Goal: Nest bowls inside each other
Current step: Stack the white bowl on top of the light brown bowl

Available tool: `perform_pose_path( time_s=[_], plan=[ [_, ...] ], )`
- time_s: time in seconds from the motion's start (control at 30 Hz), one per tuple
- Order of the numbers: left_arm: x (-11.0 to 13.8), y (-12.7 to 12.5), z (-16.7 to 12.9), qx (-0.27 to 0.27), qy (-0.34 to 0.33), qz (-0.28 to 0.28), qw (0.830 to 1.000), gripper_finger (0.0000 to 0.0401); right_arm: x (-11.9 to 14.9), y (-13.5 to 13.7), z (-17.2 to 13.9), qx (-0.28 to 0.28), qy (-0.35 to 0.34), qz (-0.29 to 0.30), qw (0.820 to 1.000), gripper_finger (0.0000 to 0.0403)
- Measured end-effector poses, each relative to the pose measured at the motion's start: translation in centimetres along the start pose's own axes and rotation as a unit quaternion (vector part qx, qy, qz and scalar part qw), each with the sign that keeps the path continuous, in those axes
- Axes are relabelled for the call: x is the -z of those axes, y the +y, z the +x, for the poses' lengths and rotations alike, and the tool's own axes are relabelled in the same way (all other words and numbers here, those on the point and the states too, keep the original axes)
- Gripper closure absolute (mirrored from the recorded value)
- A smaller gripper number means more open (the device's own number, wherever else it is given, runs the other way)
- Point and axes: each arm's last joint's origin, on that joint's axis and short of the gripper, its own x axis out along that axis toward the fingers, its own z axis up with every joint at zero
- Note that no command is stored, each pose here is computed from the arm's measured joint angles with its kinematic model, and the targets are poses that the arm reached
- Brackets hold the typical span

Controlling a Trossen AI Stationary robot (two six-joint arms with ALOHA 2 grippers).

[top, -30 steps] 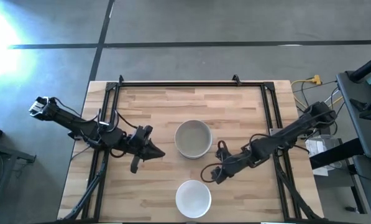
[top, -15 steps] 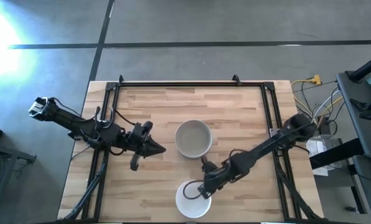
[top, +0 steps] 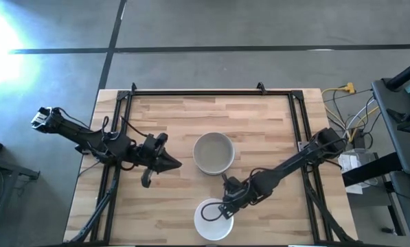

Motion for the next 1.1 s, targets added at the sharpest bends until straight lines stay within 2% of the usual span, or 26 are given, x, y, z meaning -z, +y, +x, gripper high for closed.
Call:
perform_pose_path(
  time_s=[0.4,0.93,1.1],
  plan=[
    [0.0,0.0,0.0,0.0,0.001,0.0,1.0,0.0401,0.1,-0.4,0.4,0.002,0.005,-0.003,1.0,0.0319],
    [0.1,0.1,0.0,-0.001,0.002,0.001,1.0,0.0401,0.1,-0.4,1.0,-0.027,0.015,-0.014,0.999,0.0319],
    [0.1,0.1,0.0,-0.001,0.002,0.001,1.0,0.0401,0.2,-0.3,2.2,-0.027,0.033,-0.021,0.999,0.0319]
  ],
)
